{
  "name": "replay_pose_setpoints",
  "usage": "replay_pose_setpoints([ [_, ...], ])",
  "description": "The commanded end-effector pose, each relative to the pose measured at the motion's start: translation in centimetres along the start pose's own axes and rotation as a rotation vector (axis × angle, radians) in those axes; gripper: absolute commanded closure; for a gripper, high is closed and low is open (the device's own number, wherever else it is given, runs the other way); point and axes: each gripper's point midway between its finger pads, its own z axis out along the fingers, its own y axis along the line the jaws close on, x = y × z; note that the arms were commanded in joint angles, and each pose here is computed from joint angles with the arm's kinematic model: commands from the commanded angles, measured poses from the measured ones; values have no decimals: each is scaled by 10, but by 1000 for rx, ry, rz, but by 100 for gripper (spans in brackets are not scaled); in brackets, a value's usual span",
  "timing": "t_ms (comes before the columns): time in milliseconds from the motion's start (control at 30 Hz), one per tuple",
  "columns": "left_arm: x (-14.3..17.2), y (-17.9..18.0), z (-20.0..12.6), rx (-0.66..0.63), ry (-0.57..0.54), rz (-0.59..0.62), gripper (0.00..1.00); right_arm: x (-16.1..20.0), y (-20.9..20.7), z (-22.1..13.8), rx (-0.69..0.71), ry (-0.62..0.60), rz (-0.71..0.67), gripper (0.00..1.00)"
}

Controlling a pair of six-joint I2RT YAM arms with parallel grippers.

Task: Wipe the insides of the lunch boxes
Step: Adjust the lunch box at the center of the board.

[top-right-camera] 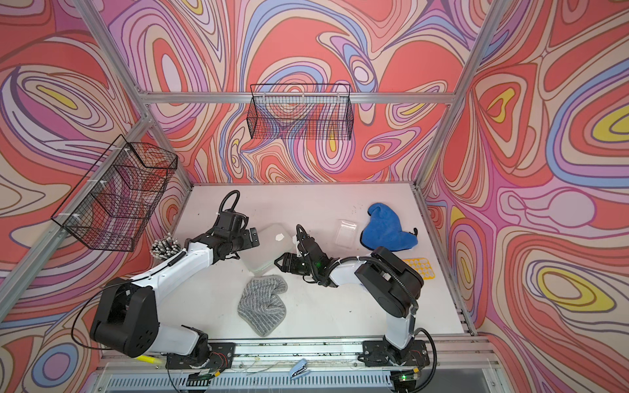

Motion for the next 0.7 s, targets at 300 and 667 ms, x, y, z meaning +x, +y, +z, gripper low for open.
replay_pose_setpoints([
  [300,13,-16,20,78,84,19,9,-33,17,32,-46,-76,11,30],
  [667,20,-37,13,212,80,-65,22,-81,0,31,-35,-139,71,32],
])
